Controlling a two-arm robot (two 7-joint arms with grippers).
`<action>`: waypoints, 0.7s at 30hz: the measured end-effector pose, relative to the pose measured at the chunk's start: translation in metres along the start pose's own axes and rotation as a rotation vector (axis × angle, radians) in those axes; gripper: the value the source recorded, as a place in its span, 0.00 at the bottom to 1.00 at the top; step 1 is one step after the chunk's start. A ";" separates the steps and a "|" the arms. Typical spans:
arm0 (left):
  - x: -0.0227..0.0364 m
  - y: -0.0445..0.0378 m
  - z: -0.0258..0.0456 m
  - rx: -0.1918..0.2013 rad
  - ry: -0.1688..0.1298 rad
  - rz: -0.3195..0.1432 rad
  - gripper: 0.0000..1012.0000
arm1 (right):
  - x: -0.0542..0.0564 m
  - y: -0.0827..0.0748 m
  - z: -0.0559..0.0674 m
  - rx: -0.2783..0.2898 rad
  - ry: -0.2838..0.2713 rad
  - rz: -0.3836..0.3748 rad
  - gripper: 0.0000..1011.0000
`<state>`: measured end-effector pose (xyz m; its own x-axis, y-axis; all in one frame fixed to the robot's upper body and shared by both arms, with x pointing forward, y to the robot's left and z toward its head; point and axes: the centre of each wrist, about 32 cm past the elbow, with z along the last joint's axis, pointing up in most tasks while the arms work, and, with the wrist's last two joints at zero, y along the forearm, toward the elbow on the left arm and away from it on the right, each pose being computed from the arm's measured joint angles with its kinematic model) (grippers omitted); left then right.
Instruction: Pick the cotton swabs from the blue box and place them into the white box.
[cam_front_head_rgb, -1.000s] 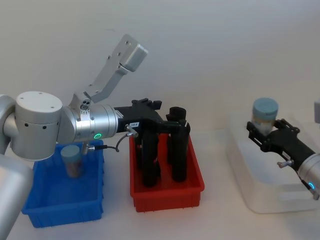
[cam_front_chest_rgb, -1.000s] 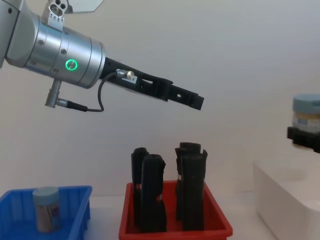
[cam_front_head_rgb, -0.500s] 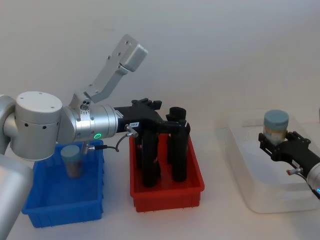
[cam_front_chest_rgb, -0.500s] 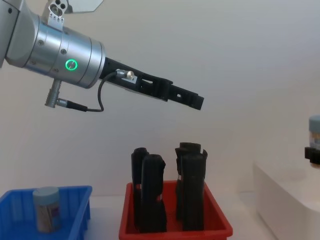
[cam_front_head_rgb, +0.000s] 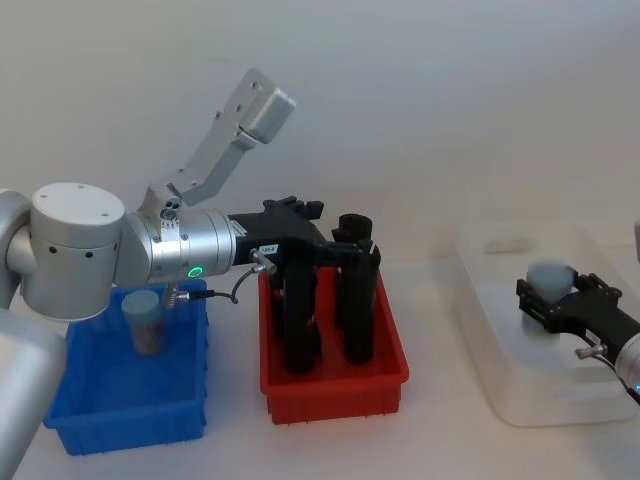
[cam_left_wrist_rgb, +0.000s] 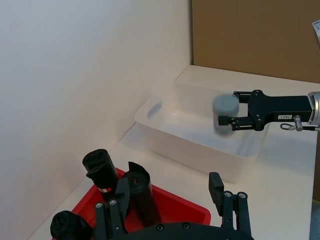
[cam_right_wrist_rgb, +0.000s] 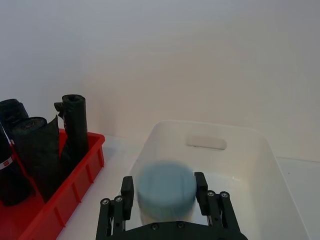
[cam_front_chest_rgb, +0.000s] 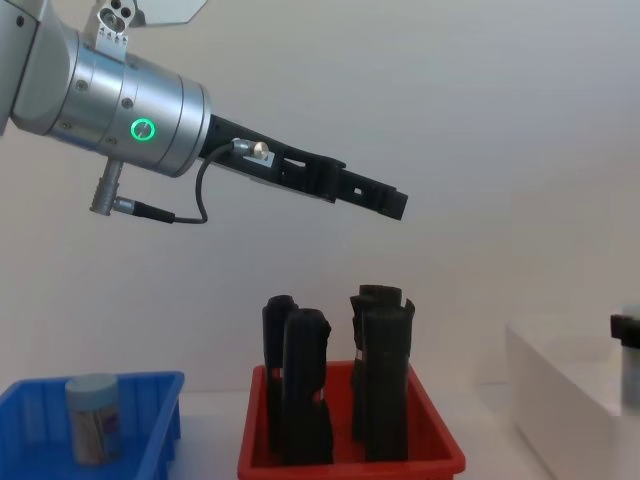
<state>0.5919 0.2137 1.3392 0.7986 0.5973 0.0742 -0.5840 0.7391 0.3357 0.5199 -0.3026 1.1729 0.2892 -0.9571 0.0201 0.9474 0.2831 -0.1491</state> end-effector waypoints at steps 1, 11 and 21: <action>0.0000 0.0000 0.0000 0.000 0.000 0.000 0.99 | 0.000 0.000 0.000 -0.001 0.000 0.000 0.73; 0.0000 0.0000 0.0000 0.000 0.000 0.000 0.99 | 0.001 -0.001 -0.001 -0.006 -0.001 0.000 0.99; 0.0000 0.0000 0.0000 0.000 0.000 0.000 0.99 | 0.002 -0.002 -0.001 0.013 -0.007 -0.002 0.99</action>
<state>0.5919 0.2137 1.3392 0.7985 0.5973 0.0742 -0.5841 0.7390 0.3357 0.5182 -0.3052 1.1720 0.2883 -0.9571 0.0278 0.9497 0.2821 -0.1359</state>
